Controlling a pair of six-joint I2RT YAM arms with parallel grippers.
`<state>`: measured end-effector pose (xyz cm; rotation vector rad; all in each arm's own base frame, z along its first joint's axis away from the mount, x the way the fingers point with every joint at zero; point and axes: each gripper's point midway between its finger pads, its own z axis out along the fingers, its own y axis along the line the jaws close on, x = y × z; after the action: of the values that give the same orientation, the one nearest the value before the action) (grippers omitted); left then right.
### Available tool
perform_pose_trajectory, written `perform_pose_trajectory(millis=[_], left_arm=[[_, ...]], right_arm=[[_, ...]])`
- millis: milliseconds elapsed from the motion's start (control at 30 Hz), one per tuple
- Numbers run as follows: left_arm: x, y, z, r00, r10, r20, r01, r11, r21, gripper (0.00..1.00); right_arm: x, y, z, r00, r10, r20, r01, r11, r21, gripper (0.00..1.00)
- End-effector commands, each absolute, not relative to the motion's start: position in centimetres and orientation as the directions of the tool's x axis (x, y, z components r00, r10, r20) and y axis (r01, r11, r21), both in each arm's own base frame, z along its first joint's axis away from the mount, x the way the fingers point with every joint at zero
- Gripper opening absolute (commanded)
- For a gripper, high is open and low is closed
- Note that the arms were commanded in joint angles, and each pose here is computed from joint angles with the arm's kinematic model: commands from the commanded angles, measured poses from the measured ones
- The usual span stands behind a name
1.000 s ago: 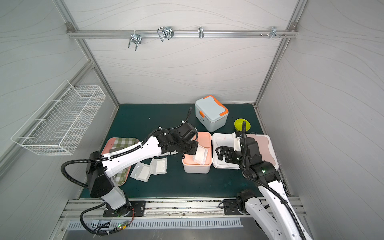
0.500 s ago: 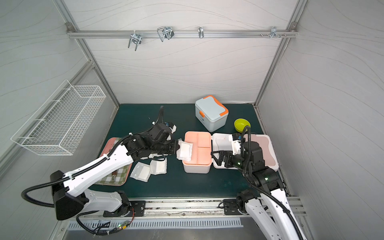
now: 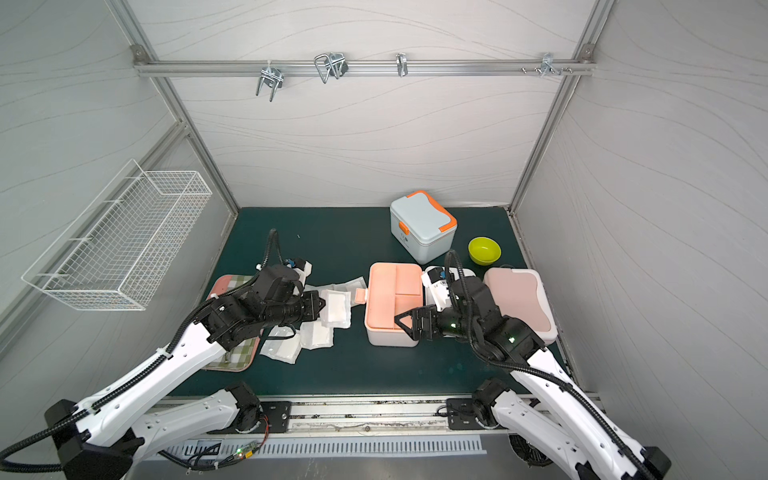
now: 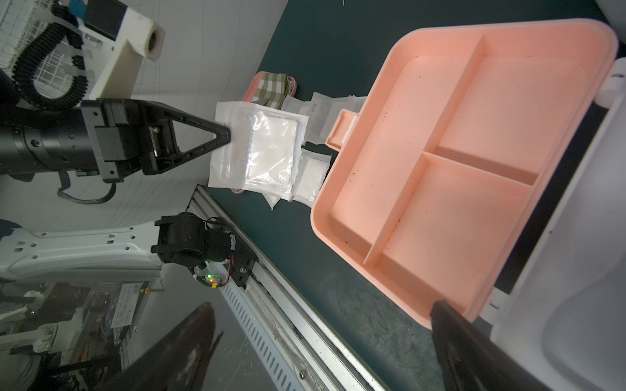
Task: Open first aid kits and take out gauze
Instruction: Place the gauze at the center of the board.
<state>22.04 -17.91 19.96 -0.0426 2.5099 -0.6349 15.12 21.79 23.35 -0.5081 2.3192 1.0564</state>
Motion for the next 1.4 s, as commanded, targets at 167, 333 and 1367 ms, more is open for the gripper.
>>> perform_pose_trajectory(millis=[167, 333, 1367], left_arm=[[22.1, -17.1, 17.2, -0.873, -0.204, -0.443, 0.038, 0.877, -0.478, 0.0], [22.5, -18.7, 15.1, -0.9, -0.204, -0.385, 0.027, 0.856, -0.516, 0.0], [24.9, -20.8, 6.5, -0.94, -0.208, -0.272, -0.055, 0.876, -0.479, 0.0]], right_arm=[[16.1, 22.5, 22.7, -0.782, -0.131, -0.609, -0.512, 0.692, 0.509, 0.99], [17.2, 20.6, 21.4, -0.8, -0.101, -0.592, -0.425, 0.791, 0.44, 0.99], [17.8, 18.8, 20.6, -0.846, -0.007, -0.533, -0.305, 0.827, 0.473, 0.99]])
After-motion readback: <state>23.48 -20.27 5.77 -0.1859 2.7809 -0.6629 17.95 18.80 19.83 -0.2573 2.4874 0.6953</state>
